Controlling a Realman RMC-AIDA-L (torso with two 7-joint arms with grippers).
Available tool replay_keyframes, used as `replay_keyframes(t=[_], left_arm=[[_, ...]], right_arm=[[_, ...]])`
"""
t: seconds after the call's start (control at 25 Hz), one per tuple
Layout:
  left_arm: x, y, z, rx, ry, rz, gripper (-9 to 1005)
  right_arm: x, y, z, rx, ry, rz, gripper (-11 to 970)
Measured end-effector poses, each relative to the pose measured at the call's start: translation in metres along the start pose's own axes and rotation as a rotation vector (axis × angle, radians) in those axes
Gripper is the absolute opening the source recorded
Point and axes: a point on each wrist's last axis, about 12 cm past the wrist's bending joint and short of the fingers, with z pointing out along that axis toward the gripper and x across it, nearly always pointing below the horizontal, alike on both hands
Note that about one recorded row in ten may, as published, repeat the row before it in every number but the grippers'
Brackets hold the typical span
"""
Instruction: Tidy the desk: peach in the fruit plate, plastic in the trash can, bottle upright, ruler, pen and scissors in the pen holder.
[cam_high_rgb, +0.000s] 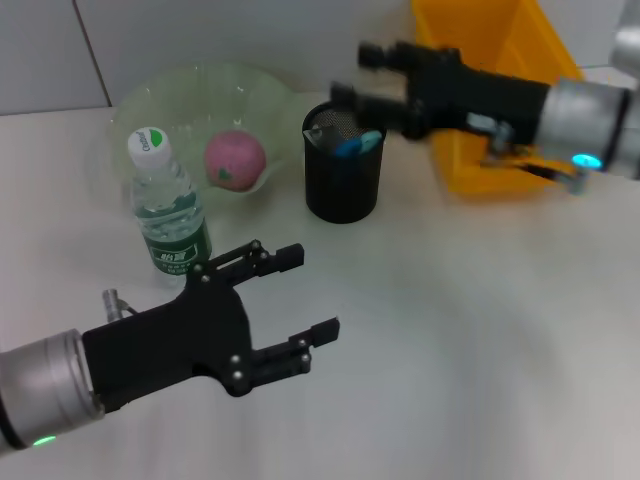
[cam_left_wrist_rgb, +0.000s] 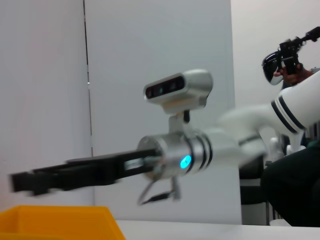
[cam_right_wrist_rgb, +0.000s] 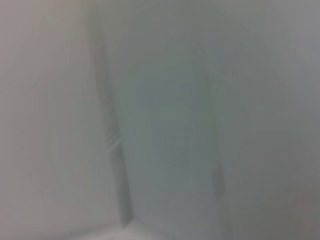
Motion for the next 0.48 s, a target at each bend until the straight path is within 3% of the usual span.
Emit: replay_keyframes(t=[0.08, 0.28, 0.48], left_arm=[[0.0, 0.0, -0.003, 0.008, 0.004, -0.002, 750], [0.004, 0.004, -0.018, 0.043, 0.058, -0.016, 750], [0.018, 0.01, -0.025, 0.016, 0.094, -0.09, 750]], right_arm=[[-0.01, 0.003, -0.019, -0.104, 0.133, -0.043, 609], [-0.018, 0.011, -0.068, -0.275, 0.357, -0.101, 824], [0.001, 0.024, -0.089, -0.327, 0.413, -0.077, 825]])
